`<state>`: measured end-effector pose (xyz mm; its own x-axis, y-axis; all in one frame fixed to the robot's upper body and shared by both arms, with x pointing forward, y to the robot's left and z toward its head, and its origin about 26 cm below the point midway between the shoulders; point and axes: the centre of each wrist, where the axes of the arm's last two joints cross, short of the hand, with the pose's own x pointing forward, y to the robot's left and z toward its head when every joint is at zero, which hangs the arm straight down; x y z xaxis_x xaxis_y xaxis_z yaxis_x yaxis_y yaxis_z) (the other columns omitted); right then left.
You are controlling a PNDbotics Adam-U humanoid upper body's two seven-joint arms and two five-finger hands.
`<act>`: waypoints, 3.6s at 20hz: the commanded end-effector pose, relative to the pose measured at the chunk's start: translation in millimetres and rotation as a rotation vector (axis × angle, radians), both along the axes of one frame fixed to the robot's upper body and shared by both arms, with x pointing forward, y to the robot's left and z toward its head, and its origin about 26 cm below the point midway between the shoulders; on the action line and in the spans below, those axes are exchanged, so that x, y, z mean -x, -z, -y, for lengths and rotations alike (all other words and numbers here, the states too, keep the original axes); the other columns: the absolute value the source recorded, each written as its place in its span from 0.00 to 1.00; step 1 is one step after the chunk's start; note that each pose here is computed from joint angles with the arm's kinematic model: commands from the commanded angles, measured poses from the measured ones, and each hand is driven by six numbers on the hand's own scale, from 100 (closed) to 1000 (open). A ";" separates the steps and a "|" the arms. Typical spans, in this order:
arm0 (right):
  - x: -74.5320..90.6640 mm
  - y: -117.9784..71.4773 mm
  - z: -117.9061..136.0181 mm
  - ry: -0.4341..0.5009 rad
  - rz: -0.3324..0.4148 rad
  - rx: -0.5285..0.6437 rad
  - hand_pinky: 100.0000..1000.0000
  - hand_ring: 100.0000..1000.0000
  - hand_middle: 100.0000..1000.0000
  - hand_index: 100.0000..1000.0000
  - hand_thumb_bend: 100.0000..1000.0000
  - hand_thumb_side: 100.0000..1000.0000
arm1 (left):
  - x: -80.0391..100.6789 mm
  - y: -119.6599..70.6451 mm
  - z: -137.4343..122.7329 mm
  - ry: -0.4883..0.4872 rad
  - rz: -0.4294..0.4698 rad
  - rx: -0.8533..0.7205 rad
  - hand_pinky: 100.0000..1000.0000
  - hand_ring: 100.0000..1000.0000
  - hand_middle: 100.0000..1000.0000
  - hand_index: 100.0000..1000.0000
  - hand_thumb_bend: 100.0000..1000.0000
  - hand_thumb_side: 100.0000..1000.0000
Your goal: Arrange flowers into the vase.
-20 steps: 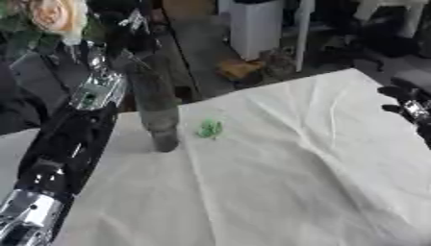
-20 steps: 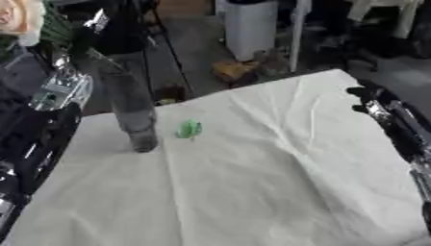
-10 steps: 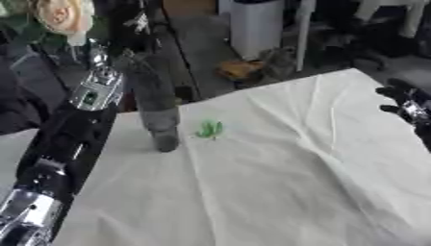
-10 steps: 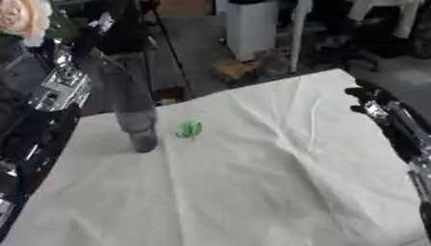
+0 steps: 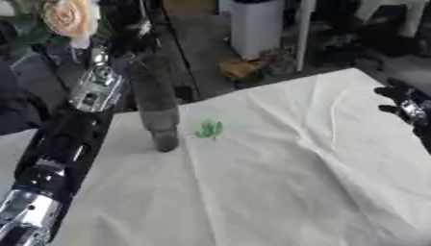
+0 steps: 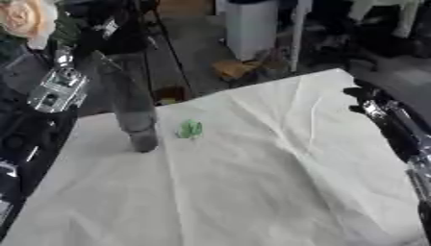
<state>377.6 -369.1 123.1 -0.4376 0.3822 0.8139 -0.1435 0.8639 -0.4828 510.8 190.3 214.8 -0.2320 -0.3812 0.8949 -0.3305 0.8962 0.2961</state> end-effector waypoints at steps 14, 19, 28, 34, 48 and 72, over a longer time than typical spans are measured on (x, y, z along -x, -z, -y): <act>-1.6 -15.6 1.9 -0.002 0.040 0.026 0.88 1.00 0.84 1.00 0.00 0.80 | -2.6 -9.8 -4.2 -0.013 -0.115 -0.113 1.00 0.88 0.94 0.75 1.00 0.39; -1.6 -15.6 1.8 -0.002 0.039 0.026 0.88 1.00 0.84 1.00 0.00 0.80 | -3.0 -8.3 -5.2 -0.016 -0.151 -0.154 1.00 0.88 0.94 0.76 1.00 0.39; -1.2 -15.0 2.3 0.000 0.038 0.025 0.88 1.00 0.84 1.00 0.00 0.80 | -3.1 -7.2 -7.6 -0.043 -0.217 -0.249 1.00 0.90 0.94 0.78 1.00 0.40; -0.9 -14.6 2.4 0.001 0.036 0.025 0.88 1.00 0.84 1.00 0.00 0.80 | -2.8 -7.6 -8.0 -0.049 -0.249 -0.310 1.00 0.90 0.94 0.79 1.00 0.40; -0.6 -14.1 2.8 0.003 0.034 0.025 0.88 1.00 0.84 1.00 0.00 0.81 | -3.1 -6.0 -10.9 -0.032 -0.297 -0.359 1.00 0.90 0.92 0.79 1.00 0.42; 1.9 -9.1 5.5 0.012 0.015 0.029 0.88 1.00 0.84 1.00 0.00 0.81 | -4.0 -7.6 -23.9 -0.007 -0.371 -0.437 1.00 0.89 0.90 0.78 1.00 0.44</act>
<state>375.5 -370.5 119.5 -0.4234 0.3896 0.8179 -0.1477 0.8611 -0.4866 513.5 200.5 203.0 0.0844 -0.7305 0.6777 -0.0966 0.6709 0.7352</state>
